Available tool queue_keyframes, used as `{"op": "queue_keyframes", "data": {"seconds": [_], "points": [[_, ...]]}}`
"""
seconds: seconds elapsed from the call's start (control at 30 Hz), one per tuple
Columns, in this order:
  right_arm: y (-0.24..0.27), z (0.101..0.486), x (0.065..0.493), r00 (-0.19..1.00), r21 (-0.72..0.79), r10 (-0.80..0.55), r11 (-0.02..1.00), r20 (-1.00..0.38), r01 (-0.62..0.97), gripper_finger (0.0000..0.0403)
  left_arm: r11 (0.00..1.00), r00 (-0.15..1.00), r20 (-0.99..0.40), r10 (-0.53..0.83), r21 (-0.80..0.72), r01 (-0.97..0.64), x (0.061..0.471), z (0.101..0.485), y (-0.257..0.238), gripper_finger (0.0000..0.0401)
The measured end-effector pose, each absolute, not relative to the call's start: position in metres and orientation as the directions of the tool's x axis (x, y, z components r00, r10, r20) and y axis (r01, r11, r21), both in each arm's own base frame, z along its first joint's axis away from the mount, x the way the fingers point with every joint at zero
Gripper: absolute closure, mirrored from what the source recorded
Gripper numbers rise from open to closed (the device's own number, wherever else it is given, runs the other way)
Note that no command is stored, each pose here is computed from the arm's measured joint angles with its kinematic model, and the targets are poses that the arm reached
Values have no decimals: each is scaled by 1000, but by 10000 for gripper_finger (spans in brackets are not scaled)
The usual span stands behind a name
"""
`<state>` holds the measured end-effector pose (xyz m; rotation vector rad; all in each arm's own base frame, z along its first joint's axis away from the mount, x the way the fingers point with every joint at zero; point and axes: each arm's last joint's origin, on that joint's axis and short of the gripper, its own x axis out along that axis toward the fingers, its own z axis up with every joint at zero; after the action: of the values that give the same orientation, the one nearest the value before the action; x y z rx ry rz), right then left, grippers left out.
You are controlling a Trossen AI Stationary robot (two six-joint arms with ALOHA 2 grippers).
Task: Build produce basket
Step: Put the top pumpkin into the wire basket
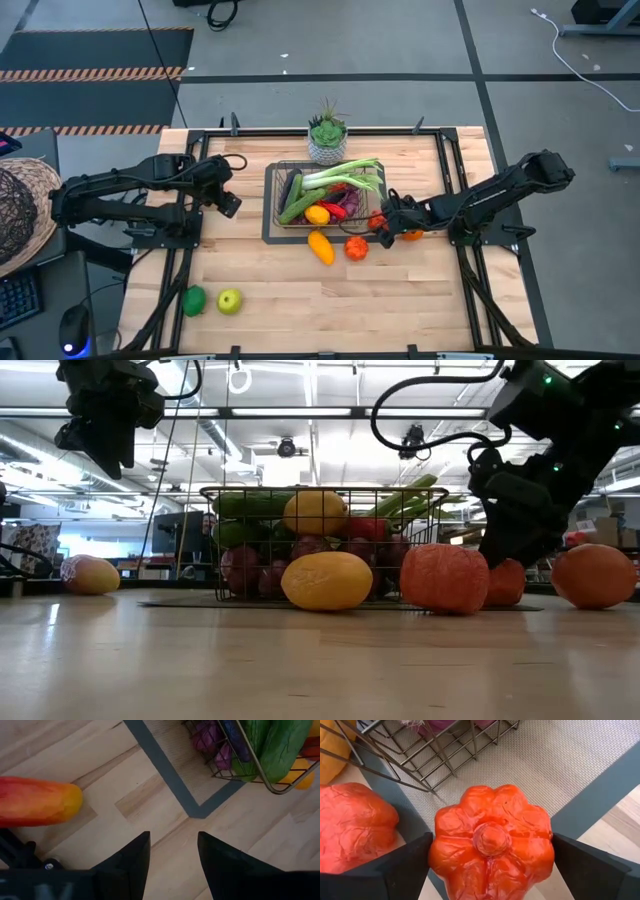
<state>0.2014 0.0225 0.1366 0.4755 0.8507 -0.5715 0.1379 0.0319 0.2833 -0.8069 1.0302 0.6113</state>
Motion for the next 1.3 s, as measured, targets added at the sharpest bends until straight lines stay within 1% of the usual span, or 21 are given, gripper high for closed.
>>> {"op": "queue_keyframes", "data": {"seconds": [0.13,0.33,0.53,0.6,0.8,0.97,1.07,1.13,1.2,1.3], "points": [[23,137,203,540,180,-264,752,-799,634,17,571,399,-914,71,-291,-768,138,283,32,229],[24,143,207,534,191,-228,764,-814,617,51,571,403,-912,72,-294,-766,138,284,32,229],[25,144,207,525,215,-192,757,-829,617,55,571,407,-910,73,-297,-765,139,284,32,229],[27,150,210,513,236,-152,754,-845,613,55,570,407,-910,72,-297,-766,139,284,32,229],[32,184,223,477,256,-55,787,-877,561,55,572,426,-902,77,-310,-760,141,285,32,229],[36,224,230,425,280,25,787,-905,549,55,574,439,-895,80,-319,-754,142,285,33,229],[37,252,233,421,296,50,787,-906,542,55,574,439,-895,80,-319,-754,142,285,33,229],[38,271,236,448,315,57,790,-892,526,55,574,439,-895,80,-319,-754,142,285,33,229],[38,288,242,510,338,40,793,-859,507,55,574,439,-895,80,-319,-754,142,285,33,229],[35,306,248,592,334,-47,789,-804,516,55,575,449,-890,82,-325,-750,143,286,33,229]]}}
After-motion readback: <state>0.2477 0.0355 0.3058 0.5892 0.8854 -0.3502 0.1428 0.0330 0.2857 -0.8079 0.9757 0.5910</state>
